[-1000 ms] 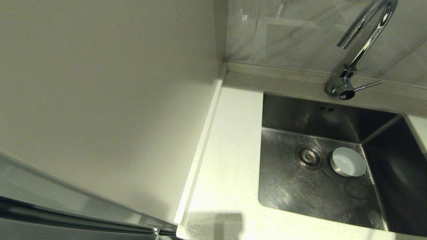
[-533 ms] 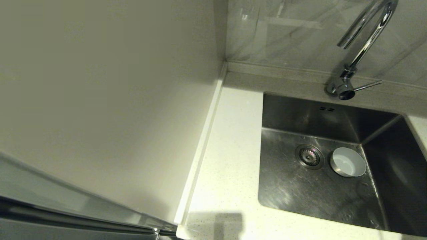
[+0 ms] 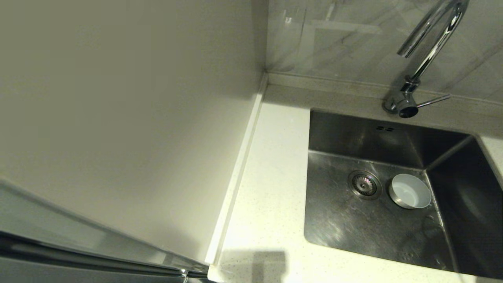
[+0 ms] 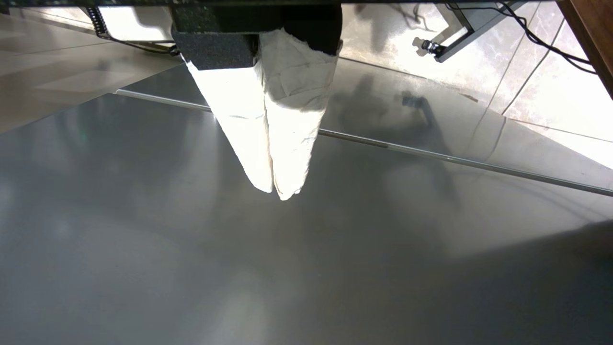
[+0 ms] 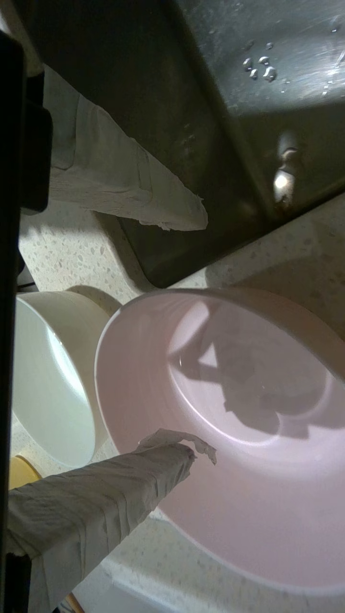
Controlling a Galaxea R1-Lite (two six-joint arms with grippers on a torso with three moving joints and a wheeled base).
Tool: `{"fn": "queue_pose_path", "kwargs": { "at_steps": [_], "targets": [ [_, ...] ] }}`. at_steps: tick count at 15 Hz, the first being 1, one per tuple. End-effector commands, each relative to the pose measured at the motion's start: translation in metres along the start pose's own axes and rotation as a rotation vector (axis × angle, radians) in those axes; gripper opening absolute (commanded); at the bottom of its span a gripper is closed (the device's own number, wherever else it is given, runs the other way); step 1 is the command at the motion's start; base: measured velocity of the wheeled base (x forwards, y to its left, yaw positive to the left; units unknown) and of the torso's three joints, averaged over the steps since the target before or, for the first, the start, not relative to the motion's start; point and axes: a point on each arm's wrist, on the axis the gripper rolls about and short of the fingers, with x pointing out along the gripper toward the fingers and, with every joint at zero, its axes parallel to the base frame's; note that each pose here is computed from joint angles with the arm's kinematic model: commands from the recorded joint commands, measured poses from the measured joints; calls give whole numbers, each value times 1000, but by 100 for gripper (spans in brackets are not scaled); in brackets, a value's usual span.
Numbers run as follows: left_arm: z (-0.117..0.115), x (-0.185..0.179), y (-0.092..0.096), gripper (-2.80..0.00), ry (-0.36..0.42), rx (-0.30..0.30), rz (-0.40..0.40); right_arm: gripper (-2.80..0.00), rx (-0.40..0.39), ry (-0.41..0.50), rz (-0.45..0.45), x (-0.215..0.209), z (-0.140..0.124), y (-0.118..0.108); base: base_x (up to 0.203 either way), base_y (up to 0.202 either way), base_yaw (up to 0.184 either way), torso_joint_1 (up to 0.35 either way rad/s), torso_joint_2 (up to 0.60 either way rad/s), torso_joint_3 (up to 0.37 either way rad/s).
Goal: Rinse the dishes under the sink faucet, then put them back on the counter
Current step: Put a bowl into the sink
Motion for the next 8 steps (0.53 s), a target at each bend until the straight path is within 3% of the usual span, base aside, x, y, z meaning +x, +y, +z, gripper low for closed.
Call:
{"fn": "queue_pose_path", "kwargs": {
  "at_steps": [1, 2, 3, 8],
  "targets": [
    [0, 0, 0, -280, -4, -1, 1, 0, -11, 28, 9, 7, 1, 3, 0, 0, 0, 0, 0, 0],
    [0, 0, 0, -280, -3, 0, 2, 0, -14, 30, 10, 8, 1, 3, 0, 0, 0, 0, 0, 0],
    [0, 0, 0, -280, -3, -1, 0, -280, -22, 30, 12, 8, 1, 4, 0, 0, 0, 0, 0, 0],
    [0, 0, 0, -280, -3, 1, 1, -280, -46, 12, 20, 4, 3, 11, 0, 0, 0, 0, 0, 0]
  ]
}}
